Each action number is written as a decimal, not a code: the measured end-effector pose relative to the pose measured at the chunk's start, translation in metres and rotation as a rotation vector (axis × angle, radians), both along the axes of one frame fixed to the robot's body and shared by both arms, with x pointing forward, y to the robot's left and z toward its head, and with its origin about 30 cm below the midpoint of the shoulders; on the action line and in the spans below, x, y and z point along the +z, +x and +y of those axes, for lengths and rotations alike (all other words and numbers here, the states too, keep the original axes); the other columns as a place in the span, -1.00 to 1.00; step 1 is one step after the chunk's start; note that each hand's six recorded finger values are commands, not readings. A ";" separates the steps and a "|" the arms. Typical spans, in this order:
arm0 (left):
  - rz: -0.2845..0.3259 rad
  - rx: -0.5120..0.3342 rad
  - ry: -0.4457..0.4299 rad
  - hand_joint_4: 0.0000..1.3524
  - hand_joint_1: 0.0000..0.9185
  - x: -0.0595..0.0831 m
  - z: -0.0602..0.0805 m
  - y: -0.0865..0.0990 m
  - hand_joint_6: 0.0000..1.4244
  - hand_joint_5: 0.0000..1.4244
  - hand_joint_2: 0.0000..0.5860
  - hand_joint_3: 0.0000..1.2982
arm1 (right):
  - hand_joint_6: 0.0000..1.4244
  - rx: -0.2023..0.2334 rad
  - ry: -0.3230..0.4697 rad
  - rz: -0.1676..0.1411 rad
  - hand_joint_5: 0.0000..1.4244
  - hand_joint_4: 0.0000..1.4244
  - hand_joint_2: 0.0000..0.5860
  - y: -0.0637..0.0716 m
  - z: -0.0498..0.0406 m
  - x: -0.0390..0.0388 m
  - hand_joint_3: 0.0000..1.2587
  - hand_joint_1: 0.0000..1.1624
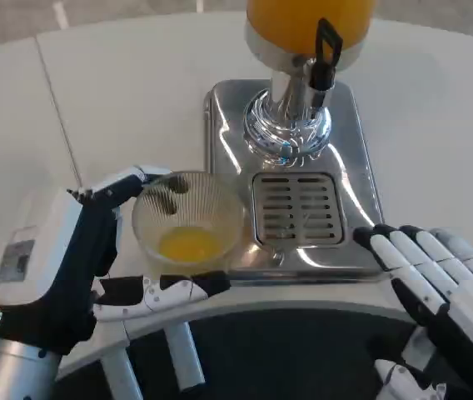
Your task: Grasp the cup under the faucet to collect the drink, then remove the cup.
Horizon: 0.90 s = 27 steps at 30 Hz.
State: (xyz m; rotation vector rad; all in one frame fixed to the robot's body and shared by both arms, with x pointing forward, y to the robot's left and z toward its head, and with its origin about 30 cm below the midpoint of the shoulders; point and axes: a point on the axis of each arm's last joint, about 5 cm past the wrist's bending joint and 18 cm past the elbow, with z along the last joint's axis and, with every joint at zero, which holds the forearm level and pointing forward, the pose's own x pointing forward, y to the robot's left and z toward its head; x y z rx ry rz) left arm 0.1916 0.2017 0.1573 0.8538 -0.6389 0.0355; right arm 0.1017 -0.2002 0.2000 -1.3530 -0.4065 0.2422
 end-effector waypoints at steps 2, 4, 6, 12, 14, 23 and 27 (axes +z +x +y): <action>-0.001 -0.017 0.005 0.82 0.21 0.001 0.000 -0.003 1.00 1.00 -1.00 0.58 | -1.00 0.019 -0.034 -0.009 -1.00 -1.00 0.94 0.000 -0.0026 0.0014 -1.00 -0.81; -0.003 -0.038 0.003 0.83 0.20 0.002 0.001 -0.007 1.00 1.00 -0.99 0.58 | -1.00 0.038 -0.056 -0.025 -1.00 -1.00 0.94 -0.001 -0.0043 0.0023 -1.00 -0.82; -0.005 -0.049 0.009 0.84 0.20 0.003 0.002 -0.010 1.00 1.00 -0.99 0.58 | -1.00 0.054 -0.063 -0.043 -1.00 -1.00 0.95 -0.001 -0.0063 0.0022 -1.00 -0.82; 0.009 -0.067 0.025 0.84 0.21 0.003 0.004 -0.019 1.00 1.00 -0.99 0.58 | -1.00 0.094 -0.054 -0.057 -1.00 -1.00 0.97 -0.008 -0.0130 -0.0049 -1.00 -0.88; 0.018 -0.074 0.028 0.84 0.21 0.002 0.004 -0.023 1.00 1.00 -0.99 0.58 | -1.00 0.105 -0.050 -0.068 -1.00 -1.00 0.97 -0.011 -0.0150 -0.0078 -1.00 -0.89; 0.038 -0.129 0.034 0.84 0.20 -0.001 -0.002 -0.036 1.00 1.00 -0.98 0.58 | -1.00 0.133 -0.003 -0.116 -1.00 -1.00 0.97 -0.030 -0.0192 -0.0194 -1.00 -0.91; 0.047 -0.149 0.033 0.84 0.20 -0.002 -0.005 -0.039 1.00 1.00 -0.97 0.58 | -1.00 0.128 0.005 -0.115 -1.00 -1.00 0.98 -0.032 -0.0192 -0.0209 -1.00 -0.92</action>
